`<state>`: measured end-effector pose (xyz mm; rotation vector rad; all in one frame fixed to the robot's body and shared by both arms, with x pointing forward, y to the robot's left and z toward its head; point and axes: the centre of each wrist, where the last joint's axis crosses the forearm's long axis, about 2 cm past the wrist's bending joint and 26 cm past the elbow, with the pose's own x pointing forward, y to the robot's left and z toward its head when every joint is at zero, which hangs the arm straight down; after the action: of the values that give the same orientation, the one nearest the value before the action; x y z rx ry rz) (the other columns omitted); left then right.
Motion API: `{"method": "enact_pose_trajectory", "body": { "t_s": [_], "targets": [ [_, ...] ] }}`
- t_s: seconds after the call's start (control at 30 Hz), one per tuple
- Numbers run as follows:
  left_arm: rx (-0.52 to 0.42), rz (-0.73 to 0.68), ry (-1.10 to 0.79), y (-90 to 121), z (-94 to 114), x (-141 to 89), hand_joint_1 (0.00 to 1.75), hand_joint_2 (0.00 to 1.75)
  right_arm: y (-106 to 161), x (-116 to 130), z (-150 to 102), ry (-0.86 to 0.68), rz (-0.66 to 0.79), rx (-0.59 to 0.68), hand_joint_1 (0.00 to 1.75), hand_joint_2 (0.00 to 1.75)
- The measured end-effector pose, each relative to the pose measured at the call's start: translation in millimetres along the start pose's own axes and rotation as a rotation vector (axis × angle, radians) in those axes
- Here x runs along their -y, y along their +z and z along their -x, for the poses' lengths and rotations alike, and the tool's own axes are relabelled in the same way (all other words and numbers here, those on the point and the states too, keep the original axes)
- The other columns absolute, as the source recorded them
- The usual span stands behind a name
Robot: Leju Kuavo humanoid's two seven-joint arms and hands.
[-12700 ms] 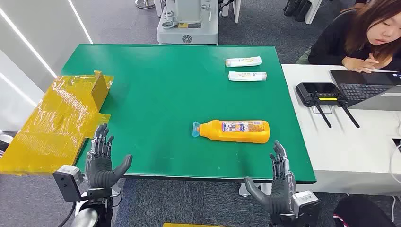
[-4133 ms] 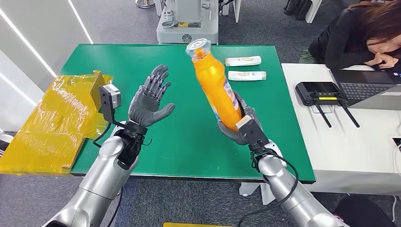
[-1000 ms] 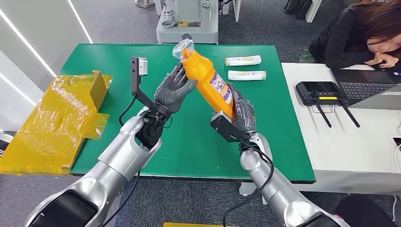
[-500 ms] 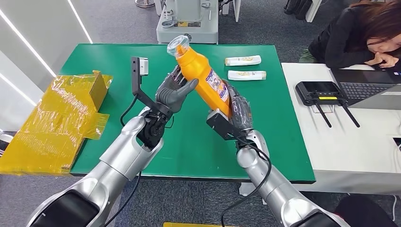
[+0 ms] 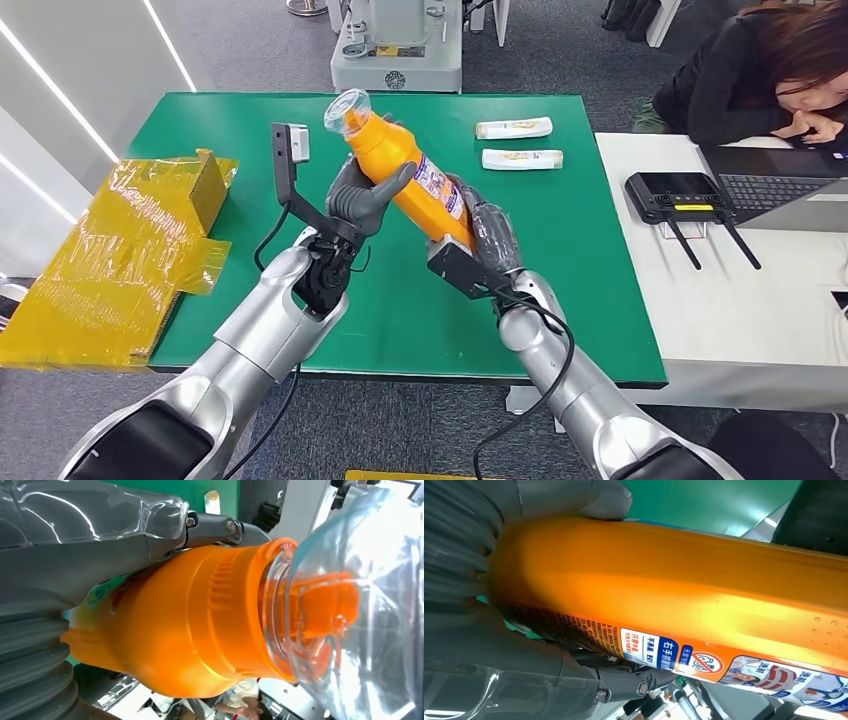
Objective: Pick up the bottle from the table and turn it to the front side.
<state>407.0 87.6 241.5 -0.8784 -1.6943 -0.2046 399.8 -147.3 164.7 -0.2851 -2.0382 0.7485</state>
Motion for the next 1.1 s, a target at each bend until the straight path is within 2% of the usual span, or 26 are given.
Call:
{"method": "enact_pose_trajectory", "body": {
  "t_s": [0.8, 1.1],
  "targets": [
    [0.007, -0.017, -0.026, 0.7, 0.8, -0.8, 0.00, 1.75, -0.4, -0.6, -1.2, 0.032, 0.006, -0.002, 1.75, 1.75],
    [0.016, -0.070, 0.005, -0.9, 0.5, 1.3, 0.01, 1.75, 0.9, -1.1, -0.9, 0.052, 0.022, -0.001, 1.75, 1.75]
  ]
}}
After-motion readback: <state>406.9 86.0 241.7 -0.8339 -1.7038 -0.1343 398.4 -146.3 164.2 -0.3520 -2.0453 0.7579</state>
